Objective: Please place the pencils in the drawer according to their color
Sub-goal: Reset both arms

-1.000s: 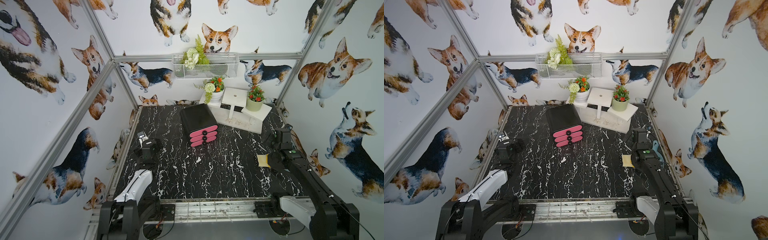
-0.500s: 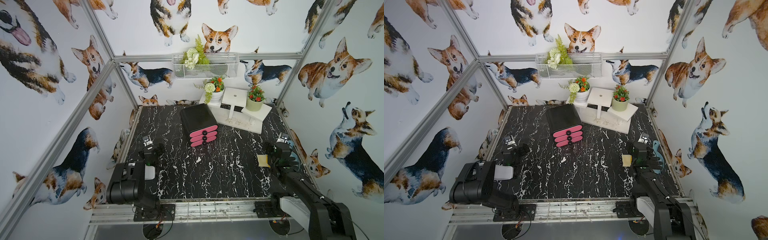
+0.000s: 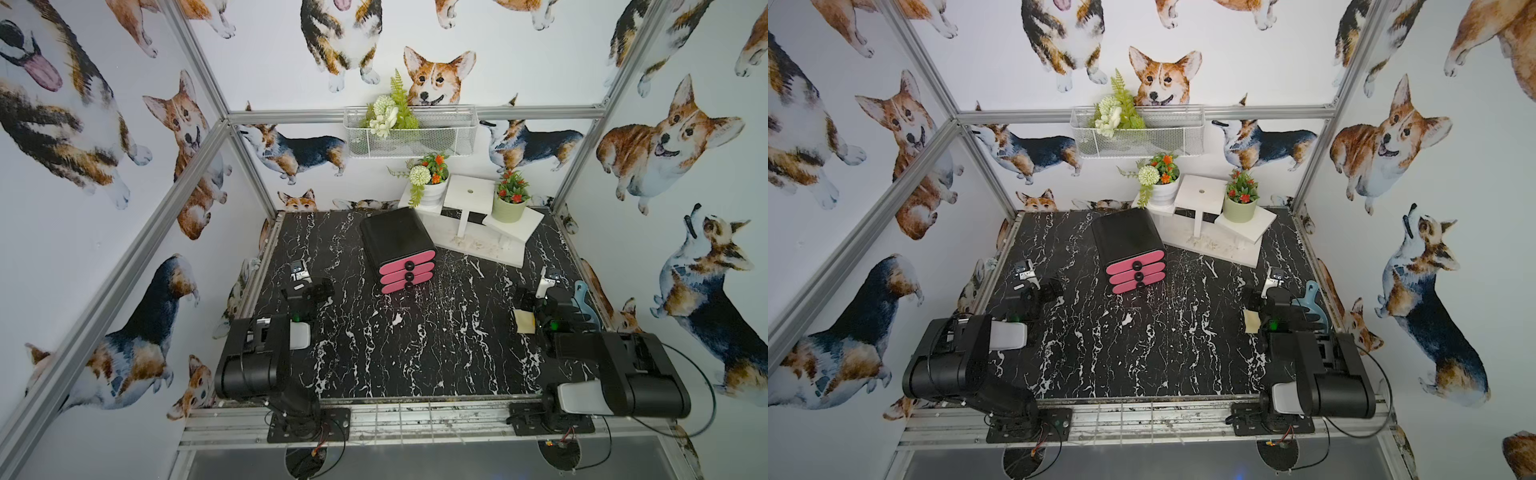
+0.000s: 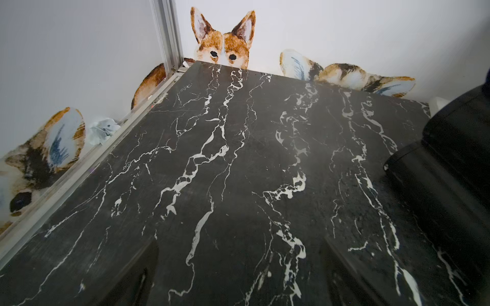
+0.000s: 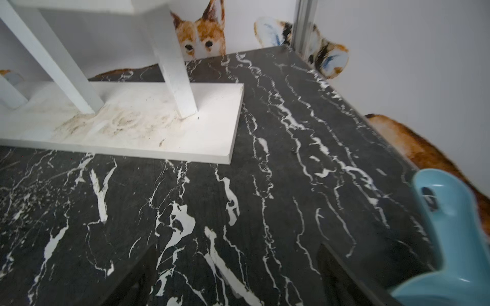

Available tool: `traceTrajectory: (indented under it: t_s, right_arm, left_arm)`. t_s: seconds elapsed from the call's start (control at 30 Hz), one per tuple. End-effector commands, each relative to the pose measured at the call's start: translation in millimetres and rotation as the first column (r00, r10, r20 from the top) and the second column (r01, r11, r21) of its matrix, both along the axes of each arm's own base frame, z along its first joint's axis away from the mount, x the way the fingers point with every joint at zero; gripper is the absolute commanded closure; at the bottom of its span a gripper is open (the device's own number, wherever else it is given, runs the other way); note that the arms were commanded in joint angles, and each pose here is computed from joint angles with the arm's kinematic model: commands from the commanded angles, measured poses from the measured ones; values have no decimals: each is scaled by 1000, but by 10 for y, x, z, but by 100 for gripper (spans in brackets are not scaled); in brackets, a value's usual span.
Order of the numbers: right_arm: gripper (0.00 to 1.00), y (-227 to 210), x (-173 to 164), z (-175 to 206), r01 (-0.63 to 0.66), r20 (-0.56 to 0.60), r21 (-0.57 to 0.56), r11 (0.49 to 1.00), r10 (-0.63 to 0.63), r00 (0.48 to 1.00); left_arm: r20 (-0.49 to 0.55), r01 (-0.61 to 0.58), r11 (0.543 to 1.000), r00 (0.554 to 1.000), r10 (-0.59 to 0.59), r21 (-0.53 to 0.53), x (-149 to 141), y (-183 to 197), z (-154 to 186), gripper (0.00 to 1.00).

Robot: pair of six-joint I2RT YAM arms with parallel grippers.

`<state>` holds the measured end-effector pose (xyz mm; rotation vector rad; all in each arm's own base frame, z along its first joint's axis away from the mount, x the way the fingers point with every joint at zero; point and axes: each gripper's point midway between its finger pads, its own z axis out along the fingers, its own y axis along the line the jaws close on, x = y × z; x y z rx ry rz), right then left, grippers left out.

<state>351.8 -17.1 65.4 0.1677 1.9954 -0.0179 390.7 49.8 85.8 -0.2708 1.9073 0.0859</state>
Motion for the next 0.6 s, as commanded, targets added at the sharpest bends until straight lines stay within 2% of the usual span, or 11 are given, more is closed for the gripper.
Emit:
traceTrajectory:
  t_s: [0.0,0.1,0.17,0.23,0.57]
  right_arm:
    - [0,114,214,230,-78,29,-4,997,78,997]
    - [0,109,252,239,-73,60,-5,997,74,995]
    - [0,68,230,220,-49,27,-4,999,49,998]
    - [0,64,252,241,-48,56,-6,999,48,997]
    - [0,67,249,237,-47,44,-1,999,47,998]
  left_arm:
    - [8,9,1000,1000,-10,20,28,-22,35,0]
    - [6,11,1000,1000,-11,24,34,-27,39,0]
    - [7,11,1000,1000,-11,24,36,-28,40,0]
    - [4,12,1000,1000,-12,24,37,-30,33,0]
    - [2,11,1000,1000,-11,25,39,-28,33,0]
